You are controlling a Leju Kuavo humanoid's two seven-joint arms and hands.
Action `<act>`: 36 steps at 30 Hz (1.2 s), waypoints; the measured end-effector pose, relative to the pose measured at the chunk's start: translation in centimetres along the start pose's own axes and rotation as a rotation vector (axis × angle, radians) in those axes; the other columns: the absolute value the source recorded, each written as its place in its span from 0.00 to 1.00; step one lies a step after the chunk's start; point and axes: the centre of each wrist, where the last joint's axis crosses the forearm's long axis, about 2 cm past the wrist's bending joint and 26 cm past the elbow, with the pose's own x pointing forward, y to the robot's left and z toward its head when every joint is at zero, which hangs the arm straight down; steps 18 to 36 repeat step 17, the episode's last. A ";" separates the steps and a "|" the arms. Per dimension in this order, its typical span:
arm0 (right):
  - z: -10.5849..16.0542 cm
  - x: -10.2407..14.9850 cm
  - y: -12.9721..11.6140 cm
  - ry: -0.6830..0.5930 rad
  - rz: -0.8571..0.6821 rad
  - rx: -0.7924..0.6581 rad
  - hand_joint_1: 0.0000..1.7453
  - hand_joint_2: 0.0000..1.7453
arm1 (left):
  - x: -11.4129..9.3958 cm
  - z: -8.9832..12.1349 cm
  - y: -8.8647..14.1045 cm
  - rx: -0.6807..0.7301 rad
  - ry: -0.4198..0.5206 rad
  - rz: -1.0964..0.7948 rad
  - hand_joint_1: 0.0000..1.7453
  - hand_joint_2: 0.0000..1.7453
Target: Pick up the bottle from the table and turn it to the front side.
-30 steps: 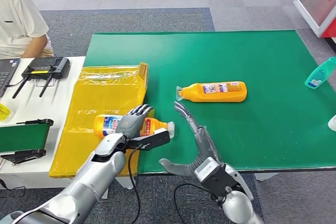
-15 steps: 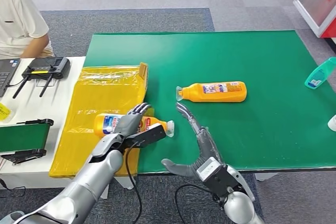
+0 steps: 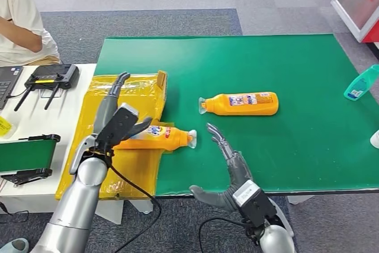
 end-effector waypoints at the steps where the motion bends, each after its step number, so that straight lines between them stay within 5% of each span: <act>1: 0.1 0.1 0.0 0.006 0.004 -0.002 0.00 1.00 | 0.4 0.3 0.6 0.024 -0.024 0.014 0.00 1.00; 17: 1.3 1.0 -0.5 0.036 0.051 -0.041 0.00 1.00 | 4.1 5.1 4.1 0.173 -0.227 0.227 0.00 1.00; 36: 1.3 1.0 -0.5 0.036 0.051 -0.041 0.00 1.00 | 4.1 5.1 4.1 0.173 -0.227 0.227 0.00 1.00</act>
